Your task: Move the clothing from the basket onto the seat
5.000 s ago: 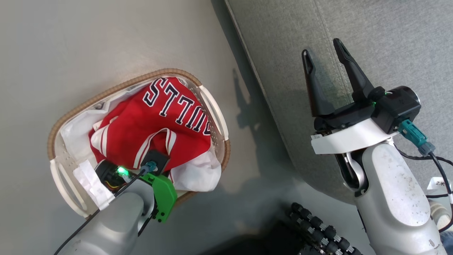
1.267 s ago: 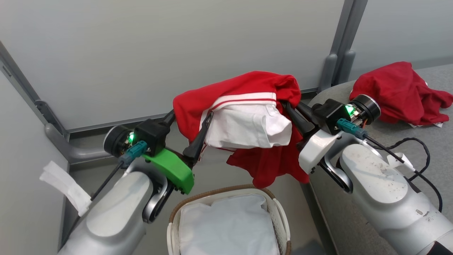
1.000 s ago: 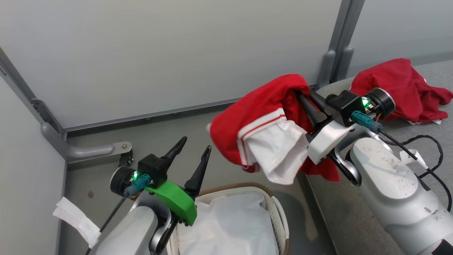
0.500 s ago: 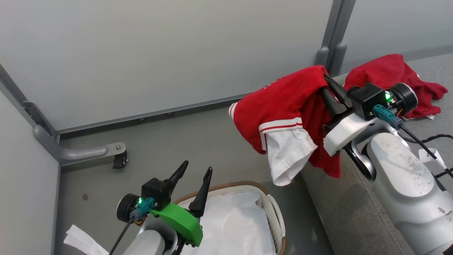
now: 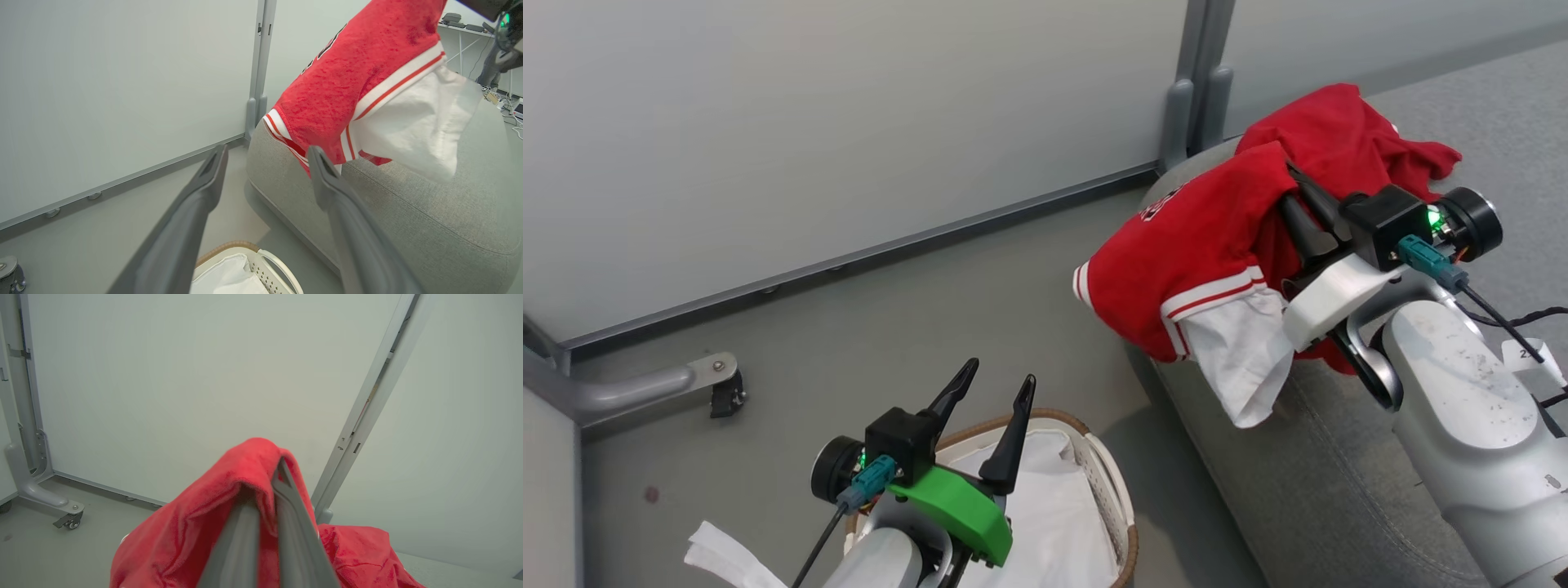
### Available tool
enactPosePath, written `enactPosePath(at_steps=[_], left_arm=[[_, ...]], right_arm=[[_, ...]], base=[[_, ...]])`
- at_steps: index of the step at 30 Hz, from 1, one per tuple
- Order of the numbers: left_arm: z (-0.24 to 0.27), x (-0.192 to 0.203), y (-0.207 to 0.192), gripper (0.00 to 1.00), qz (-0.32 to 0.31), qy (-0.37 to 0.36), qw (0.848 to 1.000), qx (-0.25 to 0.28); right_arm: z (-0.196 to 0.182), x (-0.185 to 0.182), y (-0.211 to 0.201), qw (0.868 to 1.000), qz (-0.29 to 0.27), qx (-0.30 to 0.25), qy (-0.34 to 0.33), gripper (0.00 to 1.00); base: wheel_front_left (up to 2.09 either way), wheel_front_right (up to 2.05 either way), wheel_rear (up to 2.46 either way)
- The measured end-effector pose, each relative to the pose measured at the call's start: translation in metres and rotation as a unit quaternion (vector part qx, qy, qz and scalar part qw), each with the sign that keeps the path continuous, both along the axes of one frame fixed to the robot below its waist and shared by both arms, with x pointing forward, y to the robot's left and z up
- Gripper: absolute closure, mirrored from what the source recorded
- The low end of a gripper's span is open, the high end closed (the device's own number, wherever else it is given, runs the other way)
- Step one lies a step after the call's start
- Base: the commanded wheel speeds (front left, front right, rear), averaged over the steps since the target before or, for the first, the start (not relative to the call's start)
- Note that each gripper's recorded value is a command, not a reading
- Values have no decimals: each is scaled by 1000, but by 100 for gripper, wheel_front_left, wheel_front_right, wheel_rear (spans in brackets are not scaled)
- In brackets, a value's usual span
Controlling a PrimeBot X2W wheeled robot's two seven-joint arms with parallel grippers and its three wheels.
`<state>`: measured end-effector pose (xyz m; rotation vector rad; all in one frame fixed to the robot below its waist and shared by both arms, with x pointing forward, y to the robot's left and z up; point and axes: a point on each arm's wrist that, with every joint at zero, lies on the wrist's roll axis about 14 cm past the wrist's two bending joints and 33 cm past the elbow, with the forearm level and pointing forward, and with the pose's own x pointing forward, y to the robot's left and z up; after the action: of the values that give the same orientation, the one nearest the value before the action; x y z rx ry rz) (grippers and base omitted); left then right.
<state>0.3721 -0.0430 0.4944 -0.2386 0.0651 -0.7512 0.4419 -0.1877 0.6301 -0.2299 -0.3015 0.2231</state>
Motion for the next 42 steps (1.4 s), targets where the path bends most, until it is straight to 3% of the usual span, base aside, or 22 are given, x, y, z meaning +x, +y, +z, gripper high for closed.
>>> enactPosePath(at_steps=[9,16,23,27,32,37,42], left_arm=[[-5,0,-44,0,-70,5,997,-9],[-17,11,-58,0,-95,14,995,-13],[-31,27,-59,0,-104,21,994,-17],[-38,39,-56,0,-100,18,995,-19],[-47,52,-53,0,-97,19,995,-26],[-72,66,-42,0,-84,30,996,-13],[-101,74,-31,0,-68,58,996,-6]], right_arm=[[-12,-6,-69,996,-90,11,15,100],[-13,8,-108,990,-143,8,16,100],[47,36,-159,978,-200,-33,-51,100],[92,51,-196,963,-247,-3,-105,100],[117,75,-220,948,-287,-37,-130,100],[73,110,-224,950,-298,-49,-84,100],[-23,133,-223,952,-304,-45,16,100]], base=[[0,0,0],[0,0,0],[0,0,0],[0,0,0],[0,0,0],[0,0,0],[0,0,0]])
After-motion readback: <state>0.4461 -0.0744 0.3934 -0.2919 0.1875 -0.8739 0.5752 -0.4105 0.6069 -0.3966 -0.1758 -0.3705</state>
